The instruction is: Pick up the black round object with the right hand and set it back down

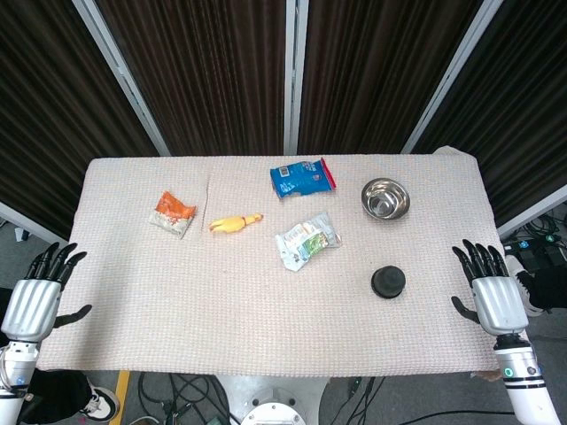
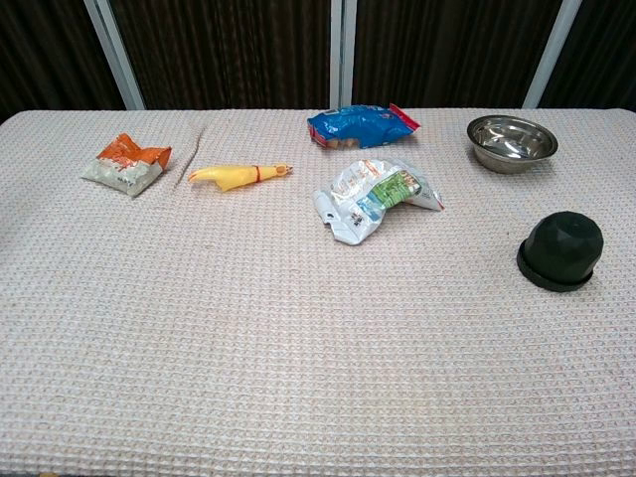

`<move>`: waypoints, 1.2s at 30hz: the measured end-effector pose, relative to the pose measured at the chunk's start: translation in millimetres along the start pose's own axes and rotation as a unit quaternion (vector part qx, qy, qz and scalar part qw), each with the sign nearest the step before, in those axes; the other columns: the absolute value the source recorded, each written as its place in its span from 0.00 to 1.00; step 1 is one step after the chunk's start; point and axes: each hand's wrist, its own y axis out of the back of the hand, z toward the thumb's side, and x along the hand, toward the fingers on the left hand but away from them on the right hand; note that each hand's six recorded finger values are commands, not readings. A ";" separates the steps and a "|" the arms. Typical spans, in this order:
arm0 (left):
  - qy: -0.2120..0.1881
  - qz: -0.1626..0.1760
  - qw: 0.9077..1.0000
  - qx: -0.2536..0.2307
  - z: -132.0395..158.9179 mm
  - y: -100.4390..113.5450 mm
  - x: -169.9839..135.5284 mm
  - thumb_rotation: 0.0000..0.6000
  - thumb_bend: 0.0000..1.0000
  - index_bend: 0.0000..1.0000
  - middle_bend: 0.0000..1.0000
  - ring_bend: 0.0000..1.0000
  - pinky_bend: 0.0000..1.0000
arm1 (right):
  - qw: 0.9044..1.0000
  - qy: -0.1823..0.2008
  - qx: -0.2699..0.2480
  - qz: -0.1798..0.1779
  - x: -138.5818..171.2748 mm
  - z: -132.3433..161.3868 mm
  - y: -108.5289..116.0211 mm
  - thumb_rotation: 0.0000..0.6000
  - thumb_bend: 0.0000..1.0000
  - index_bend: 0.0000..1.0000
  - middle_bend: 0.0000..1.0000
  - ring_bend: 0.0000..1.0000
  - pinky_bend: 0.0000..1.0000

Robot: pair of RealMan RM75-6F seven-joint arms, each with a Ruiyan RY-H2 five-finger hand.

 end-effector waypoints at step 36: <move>-0.002 -0.015 1.000 -0.008 -5.8 -5.2 -5.5 1.00 0.09 0.15 0.07 0.00 0.13 | 0.990 0.021 -0.088 0.108 -30.6 11.0 -92.7 1.00 0.00 0.00 0.06 0.00 0.00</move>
